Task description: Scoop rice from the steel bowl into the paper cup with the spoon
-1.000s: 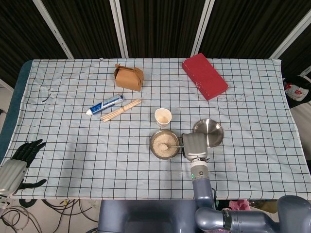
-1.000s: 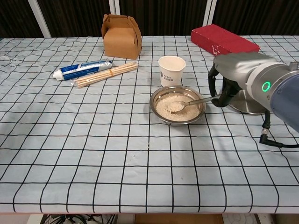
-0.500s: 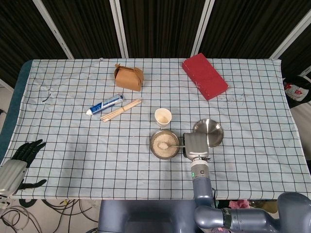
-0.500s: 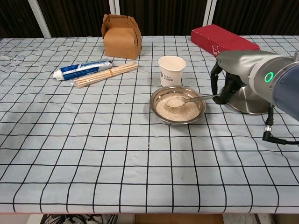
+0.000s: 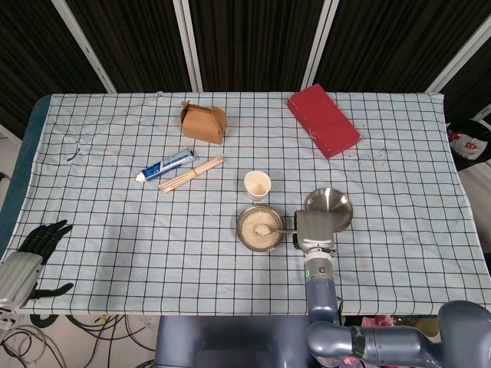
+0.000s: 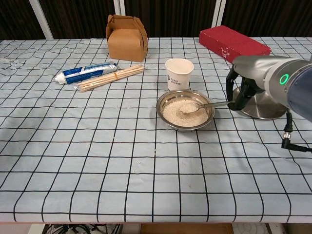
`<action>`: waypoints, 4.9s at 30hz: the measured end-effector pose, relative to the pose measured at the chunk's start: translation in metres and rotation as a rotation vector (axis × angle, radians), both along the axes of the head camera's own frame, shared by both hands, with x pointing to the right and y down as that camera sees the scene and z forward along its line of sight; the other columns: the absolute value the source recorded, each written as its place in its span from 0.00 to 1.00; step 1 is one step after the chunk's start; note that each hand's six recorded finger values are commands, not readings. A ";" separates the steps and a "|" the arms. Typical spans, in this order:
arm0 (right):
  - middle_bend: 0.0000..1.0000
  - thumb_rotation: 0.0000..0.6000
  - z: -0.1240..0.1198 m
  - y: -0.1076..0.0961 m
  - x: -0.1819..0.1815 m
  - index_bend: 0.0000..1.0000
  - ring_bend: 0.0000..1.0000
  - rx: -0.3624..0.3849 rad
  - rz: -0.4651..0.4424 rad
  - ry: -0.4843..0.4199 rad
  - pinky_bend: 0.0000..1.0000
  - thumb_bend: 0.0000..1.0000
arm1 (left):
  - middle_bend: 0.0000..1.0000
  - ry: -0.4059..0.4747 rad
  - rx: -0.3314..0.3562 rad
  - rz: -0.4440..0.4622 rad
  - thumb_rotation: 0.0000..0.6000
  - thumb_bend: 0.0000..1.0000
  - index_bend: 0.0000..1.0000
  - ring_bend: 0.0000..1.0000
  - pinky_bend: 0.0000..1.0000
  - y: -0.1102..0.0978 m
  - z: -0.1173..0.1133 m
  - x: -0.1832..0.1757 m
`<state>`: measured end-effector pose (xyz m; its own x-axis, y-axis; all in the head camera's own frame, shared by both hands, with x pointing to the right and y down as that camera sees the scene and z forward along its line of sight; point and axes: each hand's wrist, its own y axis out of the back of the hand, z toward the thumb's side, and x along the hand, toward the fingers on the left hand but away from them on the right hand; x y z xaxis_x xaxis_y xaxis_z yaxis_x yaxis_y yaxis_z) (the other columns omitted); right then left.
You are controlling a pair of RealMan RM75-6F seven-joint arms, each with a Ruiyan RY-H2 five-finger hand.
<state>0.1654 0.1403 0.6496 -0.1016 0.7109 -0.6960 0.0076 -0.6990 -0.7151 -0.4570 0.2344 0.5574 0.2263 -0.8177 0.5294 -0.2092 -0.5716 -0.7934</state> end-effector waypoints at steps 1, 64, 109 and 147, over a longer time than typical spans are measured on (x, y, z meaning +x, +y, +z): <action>1.00 1.00 0.000 0.000 0.000 0.68 1.00 -0.001 0.003 -0.002 1.00 0.48 | 0.00 0.000 0.000 0.000 1.00 0.02 0.00 0.00 0.00 0.000 0.000 0.000; 1.00 1.00 0.000 -0.105 -0.023 0.68 1.00 0.216 -0.097 0.186 1.00 0.49 | 0.00 0.024 -0.013 -0.033 1.00 0.02 0.00 0.00 0.00 -0.003 -0.002 -0.002; 1.00 1.00 0.003 -0.084 -0.055 0.68 1.00 0.705 -0.979 0.669 1.00 0.49 | 0.00 0.036 -0.016 -0.030 1.00 0.02 0.00 0.00 0.00 -0.004 -0.003 -0.001; 1.00 1.00 -0.002 -0.072 -0.061 0.68 1.00 0.738 -1.006 0.670 1.00 0.49 | 0.00 0.033 -0.013 -0.025 1.00 0.02 0.00 0.00 0.00 -0.003 -0.003 0.000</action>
